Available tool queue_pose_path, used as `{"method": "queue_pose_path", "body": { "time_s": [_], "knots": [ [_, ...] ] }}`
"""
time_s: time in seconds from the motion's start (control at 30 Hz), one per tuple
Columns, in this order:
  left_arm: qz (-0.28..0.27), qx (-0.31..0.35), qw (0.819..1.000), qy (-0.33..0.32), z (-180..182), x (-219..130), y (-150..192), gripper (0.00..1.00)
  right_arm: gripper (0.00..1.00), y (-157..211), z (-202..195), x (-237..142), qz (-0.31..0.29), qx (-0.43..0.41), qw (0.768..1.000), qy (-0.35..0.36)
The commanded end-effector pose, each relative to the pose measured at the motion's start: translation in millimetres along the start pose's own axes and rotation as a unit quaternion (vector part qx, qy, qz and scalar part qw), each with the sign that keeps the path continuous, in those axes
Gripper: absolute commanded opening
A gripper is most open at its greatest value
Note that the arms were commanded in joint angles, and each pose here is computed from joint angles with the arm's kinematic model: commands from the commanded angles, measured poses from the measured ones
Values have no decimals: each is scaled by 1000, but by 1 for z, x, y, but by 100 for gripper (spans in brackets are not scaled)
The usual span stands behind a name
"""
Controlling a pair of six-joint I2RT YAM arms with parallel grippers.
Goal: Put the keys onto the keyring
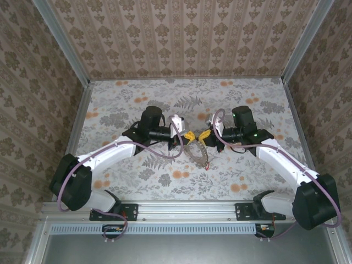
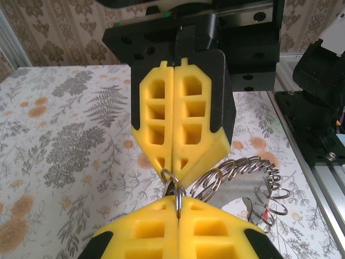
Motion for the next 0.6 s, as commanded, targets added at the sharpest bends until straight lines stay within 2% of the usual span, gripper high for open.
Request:
{"method": "queue_pose_path", "body": {
  "time_s": [0.0, 0.2, 0.37, 0.43, 0.57],
  "knots": [
    [-47, 28, 998, 6, -2, -6, -17, 0, 1, -3, 2, 0, -14, 25, 999, -17],
    [-51, 27, 998, -5, 1, -5, -16, 0, 3, 6, -2, 1, 11, 35, 999, 10],
    [-32, 28, 999, -1, 0, -5, -13, 0, 21, -1, 1, -14, 16, -38, 996, 78],
    [-26, 30, 999, 4, -1, -6, -13, 0, 23, -6, 3, -20, 20, -77, 992, 99],
    [-18, 33, 999, 13, -2, -6, -13, 0, 27, -13, 10, -27, 21, -142, 986, 88]
  ]
}}
Point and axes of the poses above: each hand's point on the last joint's axis, 136 mm out from that joint toward the fingers, its own x axis out along the fingers, its own z axis along the line the jaws close on, y = z × x, the point moved 9 cm from there along -x, back along the fingers
